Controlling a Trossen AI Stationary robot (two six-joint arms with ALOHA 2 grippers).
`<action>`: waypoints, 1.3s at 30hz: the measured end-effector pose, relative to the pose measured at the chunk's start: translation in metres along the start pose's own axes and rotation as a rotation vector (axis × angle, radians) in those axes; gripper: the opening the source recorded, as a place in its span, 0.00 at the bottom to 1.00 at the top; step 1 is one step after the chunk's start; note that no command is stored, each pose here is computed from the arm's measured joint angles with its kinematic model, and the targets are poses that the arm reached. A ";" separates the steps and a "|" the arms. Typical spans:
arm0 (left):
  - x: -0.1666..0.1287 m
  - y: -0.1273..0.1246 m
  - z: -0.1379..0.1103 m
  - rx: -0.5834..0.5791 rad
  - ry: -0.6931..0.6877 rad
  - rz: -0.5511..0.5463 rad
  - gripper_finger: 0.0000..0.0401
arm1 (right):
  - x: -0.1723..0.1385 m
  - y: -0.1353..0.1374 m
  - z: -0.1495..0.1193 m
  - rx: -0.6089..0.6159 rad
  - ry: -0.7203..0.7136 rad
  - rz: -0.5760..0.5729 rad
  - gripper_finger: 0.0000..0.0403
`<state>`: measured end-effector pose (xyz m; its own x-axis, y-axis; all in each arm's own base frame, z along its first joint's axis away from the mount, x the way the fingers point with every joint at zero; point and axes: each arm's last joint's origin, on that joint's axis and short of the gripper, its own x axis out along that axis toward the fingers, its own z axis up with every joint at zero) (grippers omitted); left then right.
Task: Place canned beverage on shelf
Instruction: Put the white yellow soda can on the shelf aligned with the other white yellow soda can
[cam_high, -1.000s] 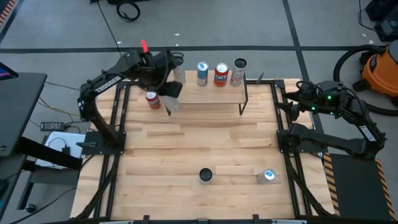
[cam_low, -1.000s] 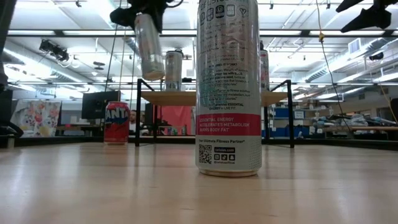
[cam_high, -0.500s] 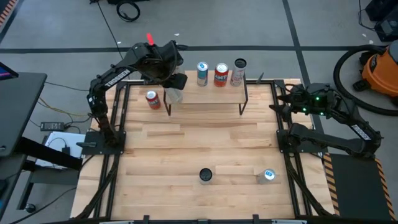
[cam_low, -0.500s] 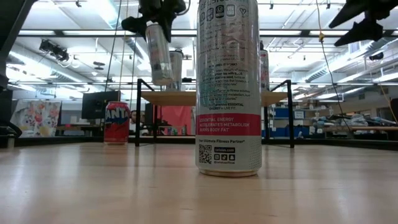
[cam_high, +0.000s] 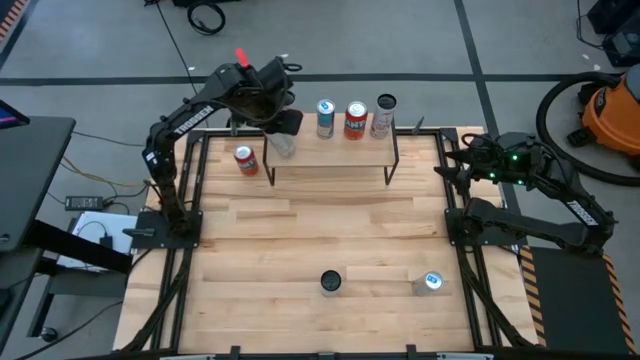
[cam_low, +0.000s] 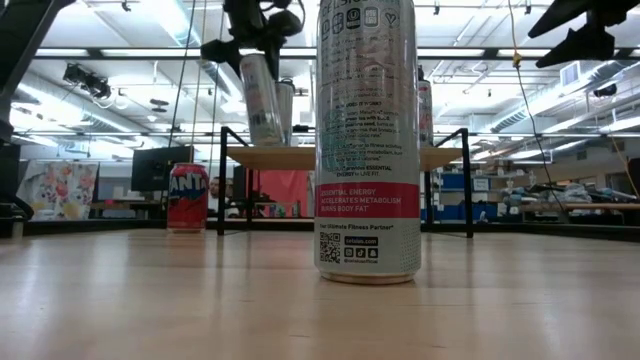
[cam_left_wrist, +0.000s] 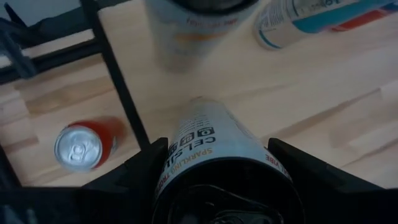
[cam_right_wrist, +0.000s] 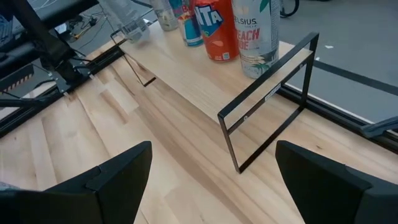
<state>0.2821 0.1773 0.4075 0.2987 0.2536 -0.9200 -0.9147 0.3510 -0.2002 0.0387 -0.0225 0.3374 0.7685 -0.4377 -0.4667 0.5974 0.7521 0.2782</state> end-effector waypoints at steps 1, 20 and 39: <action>0.003 -0.001 0.001 0.009 0.001 0.001 0.63 | 0.000 0.000 0.000 -0.001 0.000 0.000 0.87; -0.013 -0.006 0.008 0.029 -0.032 -0.034 0.63 | 0.000 0.000 0.000 -0.019 0.002 0.001 0.87; -0.008 -0.010 0.005 -0.007 -0.022 0.016 0.63 | 0.000 0.000 -0.002 -0.019 0.016 -0.003 0.87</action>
<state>0.2901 0.1760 0.4183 0.2899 0.2792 -0.9154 -0.9213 0.3403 -0.1879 0.0381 -0.0221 0.3360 0.7626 -0.4322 -0.4813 0.5954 0.7598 0.2611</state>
